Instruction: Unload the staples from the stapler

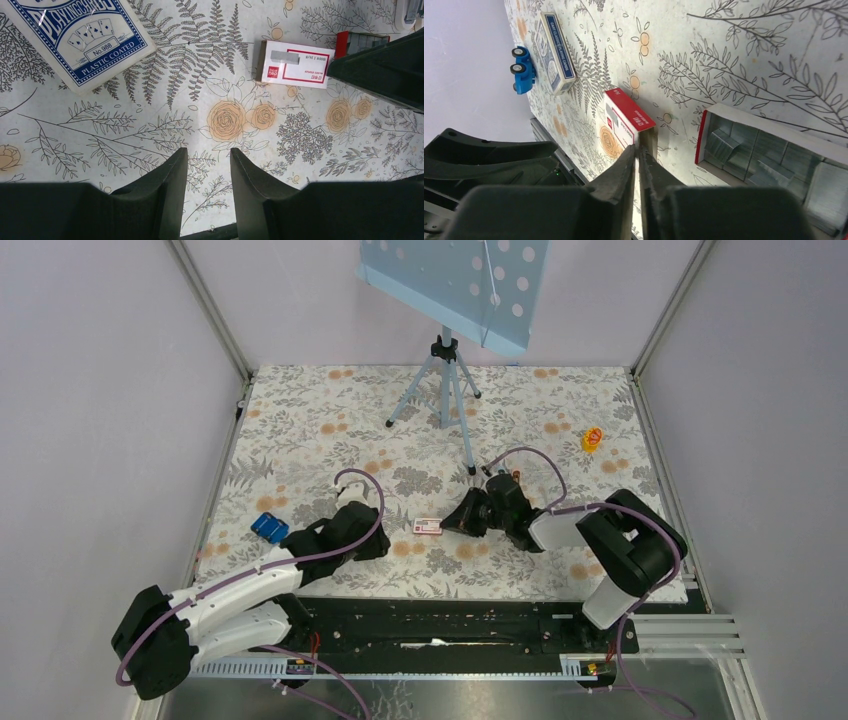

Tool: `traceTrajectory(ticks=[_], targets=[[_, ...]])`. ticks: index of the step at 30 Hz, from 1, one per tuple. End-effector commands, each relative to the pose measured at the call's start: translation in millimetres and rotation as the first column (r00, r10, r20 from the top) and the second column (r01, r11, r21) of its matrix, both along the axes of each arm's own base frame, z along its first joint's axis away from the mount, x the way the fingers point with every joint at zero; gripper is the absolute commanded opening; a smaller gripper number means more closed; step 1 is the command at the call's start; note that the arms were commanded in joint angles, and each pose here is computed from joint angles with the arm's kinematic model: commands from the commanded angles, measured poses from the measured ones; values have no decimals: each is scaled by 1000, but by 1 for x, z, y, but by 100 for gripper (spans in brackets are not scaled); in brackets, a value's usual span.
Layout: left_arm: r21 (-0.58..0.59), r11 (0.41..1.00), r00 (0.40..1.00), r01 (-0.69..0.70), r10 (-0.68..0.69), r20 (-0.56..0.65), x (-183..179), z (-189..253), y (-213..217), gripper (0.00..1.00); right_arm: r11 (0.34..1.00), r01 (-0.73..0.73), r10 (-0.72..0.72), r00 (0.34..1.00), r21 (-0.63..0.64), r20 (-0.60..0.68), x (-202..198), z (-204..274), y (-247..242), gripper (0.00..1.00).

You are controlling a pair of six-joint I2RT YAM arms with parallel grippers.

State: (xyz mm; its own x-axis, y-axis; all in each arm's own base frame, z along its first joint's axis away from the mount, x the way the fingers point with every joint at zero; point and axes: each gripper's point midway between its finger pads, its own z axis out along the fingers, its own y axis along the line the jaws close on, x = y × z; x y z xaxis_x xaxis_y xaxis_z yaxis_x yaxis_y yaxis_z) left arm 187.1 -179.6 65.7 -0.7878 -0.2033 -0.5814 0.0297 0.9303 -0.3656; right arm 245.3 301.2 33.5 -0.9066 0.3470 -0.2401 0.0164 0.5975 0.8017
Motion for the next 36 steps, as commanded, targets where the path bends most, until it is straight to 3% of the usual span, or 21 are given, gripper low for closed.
traceTrajectory(ticks=[1,7,12,20,29,36], targets=[[-20,1000,999,-14,15,46,12,17,-5,40,999,-34,34,997,0,66,10,23,1,18],[-32,999,999,-10,12,48,14,17,-10,41,996,-47,56,992,-82,117,16,37,-7,29],[-50,999,998,10,-8,55,19,20,-19,41,972,-14,59,981,-233,184,23,52,-31,30],[-100,993,994,59,-49,95,43,35,-35,45,833,62,26,988,-550,151,17,42,-104,28],[-171,971,977,170,-143,158,61,49,-58,49,806,5,47,996,-592,71,11,26,-108,27],[-183,971,979,154,-125,160,62,43,-55,58,803,-19,54,998,-596,40,15,13,-102,28]])
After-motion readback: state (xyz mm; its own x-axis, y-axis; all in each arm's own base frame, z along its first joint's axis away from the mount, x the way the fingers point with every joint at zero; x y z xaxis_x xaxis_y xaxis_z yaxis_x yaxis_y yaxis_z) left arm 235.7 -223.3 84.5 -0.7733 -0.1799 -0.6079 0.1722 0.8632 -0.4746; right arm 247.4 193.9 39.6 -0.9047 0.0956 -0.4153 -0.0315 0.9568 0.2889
